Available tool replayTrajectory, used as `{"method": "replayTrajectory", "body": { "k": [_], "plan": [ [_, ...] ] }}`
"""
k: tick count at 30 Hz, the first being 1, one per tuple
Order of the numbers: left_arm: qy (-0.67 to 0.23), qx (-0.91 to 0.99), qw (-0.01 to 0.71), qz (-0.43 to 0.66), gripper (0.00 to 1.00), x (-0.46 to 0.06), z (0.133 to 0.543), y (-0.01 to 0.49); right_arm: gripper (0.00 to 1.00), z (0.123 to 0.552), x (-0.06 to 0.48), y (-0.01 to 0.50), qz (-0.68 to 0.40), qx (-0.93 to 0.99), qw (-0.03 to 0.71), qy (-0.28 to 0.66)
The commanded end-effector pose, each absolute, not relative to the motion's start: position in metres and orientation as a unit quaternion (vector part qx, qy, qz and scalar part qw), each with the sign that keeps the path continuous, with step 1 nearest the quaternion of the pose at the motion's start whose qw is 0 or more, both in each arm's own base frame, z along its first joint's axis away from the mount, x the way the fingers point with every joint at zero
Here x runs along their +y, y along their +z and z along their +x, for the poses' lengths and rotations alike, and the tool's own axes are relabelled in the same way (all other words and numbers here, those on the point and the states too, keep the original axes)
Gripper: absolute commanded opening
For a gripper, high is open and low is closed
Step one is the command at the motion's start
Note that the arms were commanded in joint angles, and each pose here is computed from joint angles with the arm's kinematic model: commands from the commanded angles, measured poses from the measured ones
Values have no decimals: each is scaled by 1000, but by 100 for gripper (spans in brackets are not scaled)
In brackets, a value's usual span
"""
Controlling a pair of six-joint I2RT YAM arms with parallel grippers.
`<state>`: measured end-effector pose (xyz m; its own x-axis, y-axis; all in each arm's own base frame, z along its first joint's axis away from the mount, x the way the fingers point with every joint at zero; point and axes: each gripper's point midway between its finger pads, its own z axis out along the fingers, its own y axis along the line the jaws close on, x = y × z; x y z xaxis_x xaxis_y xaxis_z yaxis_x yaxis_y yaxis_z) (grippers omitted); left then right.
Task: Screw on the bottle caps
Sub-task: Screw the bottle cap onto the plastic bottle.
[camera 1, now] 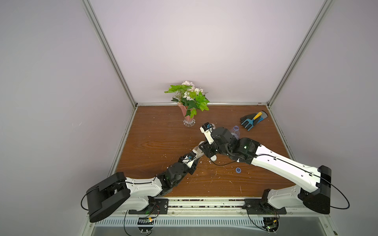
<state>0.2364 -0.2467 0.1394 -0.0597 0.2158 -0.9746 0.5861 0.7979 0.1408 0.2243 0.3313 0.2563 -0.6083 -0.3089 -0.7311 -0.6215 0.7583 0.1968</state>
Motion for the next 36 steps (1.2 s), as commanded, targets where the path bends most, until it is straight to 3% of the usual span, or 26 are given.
{"method": "replayTrajectory", "body": {
  "k": [1,4,9,14,20,26,32,36],
  "plan": [
    [-172,697,653,241,41,-244,242,164,10,208,331,273,-271,868,334,248],
    [-189,689,642,278,41,-250,231,159,35,209,326,293,-293,848,368,245],
    [-217,695,582,360,41,-261,217,135,57,201,303,343,-354,789,444,235],
    [-244,672,564,413,41,-259,196,123,90,160,282,382,-466,674,513,257],
    [-299,595,542,513,44,-272,152,124,91,102,275,362,-630,518,514,266],
    [-322,558,529,553,44,-274,132,126,89,88,279,314,-740,442,457,221],
    [-325,550,523,565,44,-276,128,124,74,89,281,285,-800,411,394,187],
    [-326,552,512,572,44,-278,127,120,70,91,284,279,-815,406,376,170]
  ]
}}
